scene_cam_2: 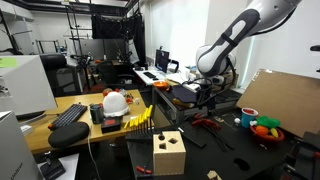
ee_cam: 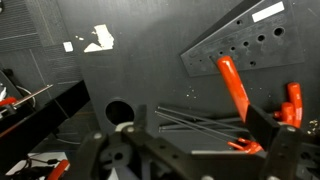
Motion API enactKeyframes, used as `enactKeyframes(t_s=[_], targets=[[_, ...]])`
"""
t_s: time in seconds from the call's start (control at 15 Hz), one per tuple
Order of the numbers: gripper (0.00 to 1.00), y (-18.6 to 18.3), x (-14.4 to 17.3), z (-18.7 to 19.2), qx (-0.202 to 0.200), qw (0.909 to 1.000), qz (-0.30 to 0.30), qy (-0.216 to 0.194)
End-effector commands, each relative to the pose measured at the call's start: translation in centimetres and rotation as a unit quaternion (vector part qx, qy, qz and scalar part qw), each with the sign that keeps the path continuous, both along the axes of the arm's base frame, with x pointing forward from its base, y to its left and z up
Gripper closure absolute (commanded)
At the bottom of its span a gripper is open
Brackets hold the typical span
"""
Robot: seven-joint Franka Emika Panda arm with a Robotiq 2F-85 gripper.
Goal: Move the red object to the next hole
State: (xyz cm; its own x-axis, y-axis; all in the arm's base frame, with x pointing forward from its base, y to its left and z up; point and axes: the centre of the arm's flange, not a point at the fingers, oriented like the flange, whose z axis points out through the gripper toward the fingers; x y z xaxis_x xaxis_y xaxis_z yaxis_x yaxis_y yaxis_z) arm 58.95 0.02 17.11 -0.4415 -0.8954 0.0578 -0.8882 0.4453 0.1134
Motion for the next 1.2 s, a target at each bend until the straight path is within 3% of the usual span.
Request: enactKeyframes(t_s=[0.0, 0.33, 0.53, 0.8, 1.13], targets=[[0.00, 0.0, -0.9, 1.6, 0.030, 0.9984, -0.038, 0.031], [0.00, 0.9, -0.8, 1.7, 0.044, 0.9881, -0.146, 0.020], [0.00, 2.0, -0.3, 1.7, 0.031, 0.9735, -0.225, 0.021], [0.00, 3.1, 0.6, 1.8, 0.011, 0.9447, -0.327, 0.023], [0.00, 2.8, 1.8, 1.3, -0.008, 0.8978, -0.440, 0.018]])
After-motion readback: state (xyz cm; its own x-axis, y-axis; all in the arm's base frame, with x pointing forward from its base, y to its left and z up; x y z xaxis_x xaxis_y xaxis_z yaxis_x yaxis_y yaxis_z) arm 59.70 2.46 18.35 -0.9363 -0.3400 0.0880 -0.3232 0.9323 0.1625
